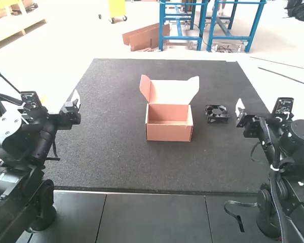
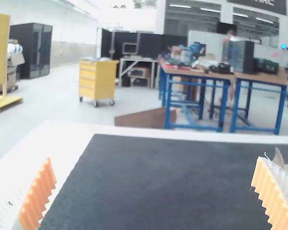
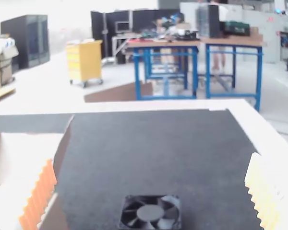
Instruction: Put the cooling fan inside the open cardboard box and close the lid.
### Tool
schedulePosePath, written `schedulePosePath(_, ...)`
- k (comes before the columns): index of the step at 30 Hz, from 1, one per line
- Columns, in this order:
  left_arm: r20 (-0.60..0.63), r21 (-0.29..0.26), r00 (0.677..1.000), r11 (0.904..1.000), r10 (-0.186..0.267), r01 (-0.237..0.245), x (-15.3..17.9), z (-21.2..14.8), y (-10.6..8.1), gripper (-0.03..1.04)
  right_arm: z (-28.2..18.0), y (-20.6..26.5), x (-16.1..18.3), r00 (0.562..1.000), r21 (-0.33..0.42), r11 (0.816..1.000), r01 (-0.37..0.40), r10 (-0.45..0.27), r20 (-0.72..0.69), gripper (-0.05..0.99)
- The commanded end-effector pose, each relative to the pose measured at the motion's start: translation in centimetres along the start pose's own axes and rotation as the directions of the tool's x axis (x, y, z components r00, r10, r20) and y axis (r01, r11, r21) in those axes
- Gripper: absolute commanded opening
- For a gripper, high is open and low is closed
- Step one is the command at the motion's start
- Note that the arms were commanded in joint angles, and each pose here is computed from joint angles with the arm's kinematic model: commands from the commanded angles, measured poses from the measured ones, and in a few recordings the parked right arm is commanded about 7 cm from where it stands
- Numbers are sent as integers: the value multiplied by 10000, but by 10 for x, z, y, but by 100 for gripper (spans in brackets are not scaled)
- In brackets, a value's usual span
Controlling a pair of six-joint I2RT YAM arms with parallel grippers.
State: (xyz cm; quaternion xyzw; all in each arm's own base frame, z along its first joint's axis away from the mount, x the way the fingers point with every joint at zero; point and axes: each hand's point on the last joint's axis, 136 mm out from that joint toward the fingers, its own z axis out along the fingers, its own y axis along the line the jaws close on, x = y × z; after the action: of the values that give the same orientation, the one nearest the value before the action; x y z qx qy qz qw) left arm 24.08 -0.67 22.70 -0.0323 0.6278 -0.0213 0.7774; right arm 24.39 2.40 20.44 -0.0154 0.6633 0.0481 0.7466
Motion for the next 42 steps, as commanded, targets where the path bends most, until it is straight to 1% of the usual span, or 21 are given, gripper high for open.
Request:
schedulePosePath(1,539,262,9985,9996,53,-68,-26,-1,-6,97,-3,-4,-35,9973,227,9996,-153,136,718,91)
schedulePosePath(3,467,283,9987,9993,220,-234,-34,2,-7,97,-1,-4,-45,9972,287,9995,-155,133,737,91)
schedulePosePath(7,167,293,9993,9990,321,-325,-48,12,-10,97,9,-8,-62,9989,547,9984,-163,139,444,91)
schedulePosePath(12,-481,154,9979,9990,438,-431,-60,31,-11,97,31,-13,-80,9964,1039,9926,-634,687,-486,91)
schedulePosePath(14,-872,94,9950,9988,495,-489,-63,39,-11,97,39,-17,-83,9887,1356,9862,-949,1093,-1029,91)
schedulePosePath(16,-1397,50,9886,9985,554,-552,-64,46,-12,97,45,-17,-80,9742,1534,9832,-988,1270,-1864,91)
schedulePosePath(18,-2111,18,9756,9982,595,-605,-60,53,-12,97,51,-17,-74,9528,1721,9786,-1127,1556,-2608,91)
schedulePosePath(20,-2857,-48,9572,9987,469,-503,-54,60,-13,97,56,-18,-69,9307,1897,9757,-1098,1679,-3251,91)
schedulePosePath(22,-3389,-45,9393,9983,537,-587,-56,64,-14,97,63,-21,-71,9193,2110,9735,-884,1613,-3590,91)
schedulePosePath(23,-3616,-32,9307,9981,556,-609,-59,66,-14,97,64,-21,-64,9024,2049,9773,-538,1354,-4091,91)
schedulePosePath(24,-3856,22,9207,9979,608,-650,-59,67,-15,97,67,-19,-63,8927,1836,9828,-202,1004,-4392,91)
schedulePosePath(26,-4079,56,9108,9977,642,-678,-65,69,-16,97,73,-9,-65,8777,1273,9916,-247,825,-4720,91)
schedulePosePath(28,-4489,93,8909,9972,700,-736,-62,71,-18,97,81,-11,-71,8702,1019,9941,364,186,-4924,91)
schedulePosePath(30,-4849,114,8712,9966,766,-813,-58,71,-17,97,88,-15,-64,8375,1036,9924,671,4,-5464,89)
schedulePosePath(32,-5007,136,8620,9964,794,-839,-59,70,-18,97,91,-24,-44,7774,1217,9889,846,109,-6290,88)
schedulePosePath(35,-5254,219,8464,9958,867,-883,-57,66,-18,97,90,-40,-16,6718,1014,9846,1423,-208,-7404,88)
schedulePosePath(36,-5359,303,8397,9959,882,-853,-56,64,-19,97,91,-46,-10,6455,906,9821,1652,-382,-7628,88)
schedulePosePath(39,-5713,524,8148,9952,982,-833,-49,58,-22,97,93,-62,6,5724,651,9809,1833,-527,-8183,89)
schedulePosePath(40,-5848,565,8047,9948,1018,-848,-45,56,-22,97,94,-67,13,5445,735,9810,1796,-369,-8379,89)
schedulePosePath(41,-5968,630,7952,9942,1073,-870,-41,54,-23,97,98,-71,16,5339,803,9835,1621,-190,-8453,89)
schedulePosePath(42,-6074,660,7866,9938,1112,-894,-38,52,-23,97,99,-67,20,5182,727,9910,1126,39,-8552,89)
